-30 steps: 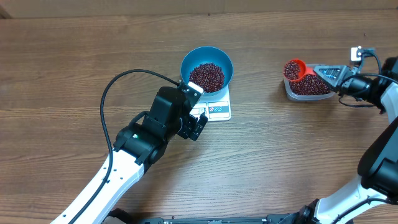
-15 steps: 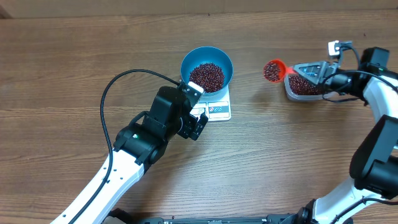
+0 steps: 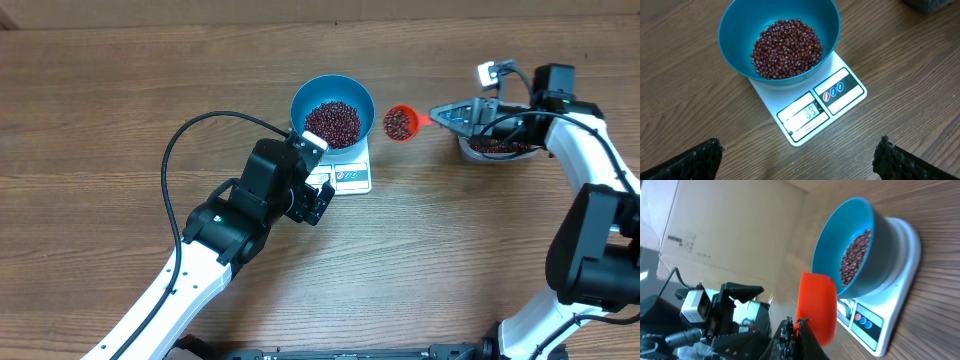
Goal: Scoop item into bowl and weigh 150g on scale
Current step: 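Carry the filled scoop left over the teal bowl, then tilt the scoop with the right gripper to pour beans into the bowl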
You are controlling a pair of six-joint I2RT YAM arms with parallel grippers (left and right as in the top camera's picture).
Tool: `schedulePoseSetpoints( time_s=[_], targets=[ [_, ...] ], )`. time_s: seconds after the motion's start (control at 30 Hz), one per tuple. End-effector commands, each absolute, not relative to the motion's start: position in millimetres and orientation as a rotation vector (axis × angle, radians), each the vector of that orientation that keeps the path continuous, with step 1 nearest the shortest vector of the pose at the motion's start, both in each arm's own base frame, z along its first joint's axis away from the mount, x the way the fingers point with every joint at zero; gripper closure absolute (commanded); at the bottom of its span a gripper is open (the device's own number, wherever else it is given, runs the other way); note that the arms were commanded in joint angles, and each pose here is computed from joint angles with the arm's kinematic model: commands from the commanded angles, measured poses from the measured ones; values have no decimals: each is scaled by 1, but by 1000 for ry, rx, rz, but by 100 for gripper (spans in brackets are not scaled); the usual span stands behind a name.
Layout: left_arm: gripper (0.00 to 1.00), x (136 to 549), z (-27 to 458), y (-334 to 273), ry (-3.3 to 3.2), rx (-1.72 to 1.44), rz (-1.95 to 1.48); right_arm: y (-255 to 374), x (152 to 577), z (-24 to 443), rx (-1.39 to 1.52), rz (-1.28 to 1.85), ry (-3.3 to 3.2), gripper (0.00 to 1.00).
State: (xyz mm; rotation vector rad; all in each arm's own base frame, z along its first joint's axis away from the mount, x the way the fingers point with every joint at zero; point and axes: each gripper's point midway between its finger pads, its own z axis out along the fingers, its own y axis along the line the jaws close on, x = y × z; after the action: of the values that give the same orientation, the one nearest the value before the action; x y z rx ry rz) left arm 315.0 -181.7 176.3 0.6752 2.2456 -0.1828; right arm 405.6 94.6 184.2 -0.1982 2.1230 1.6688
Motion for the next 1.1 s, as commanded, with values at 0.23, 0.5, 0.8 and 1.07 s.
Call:
schedulePoseSetpoints(
  time_s=[0.23,0.5,0.8,1.07],
  targets=[
    [1,320,191,-187,2206,683,-205,133,407,199,-302,1677,2124,96],
    [0,320,191,-187,2205,683,-205,152,416,203,-312,1670,2132,96],
    [1,322,194,-188,2192,678,-208,179,432,200,-341,1543,2155,96],
    [0,322,194,-188,2192,678,-208,193,452,184,-329,1304,2202,96]
  ],
)
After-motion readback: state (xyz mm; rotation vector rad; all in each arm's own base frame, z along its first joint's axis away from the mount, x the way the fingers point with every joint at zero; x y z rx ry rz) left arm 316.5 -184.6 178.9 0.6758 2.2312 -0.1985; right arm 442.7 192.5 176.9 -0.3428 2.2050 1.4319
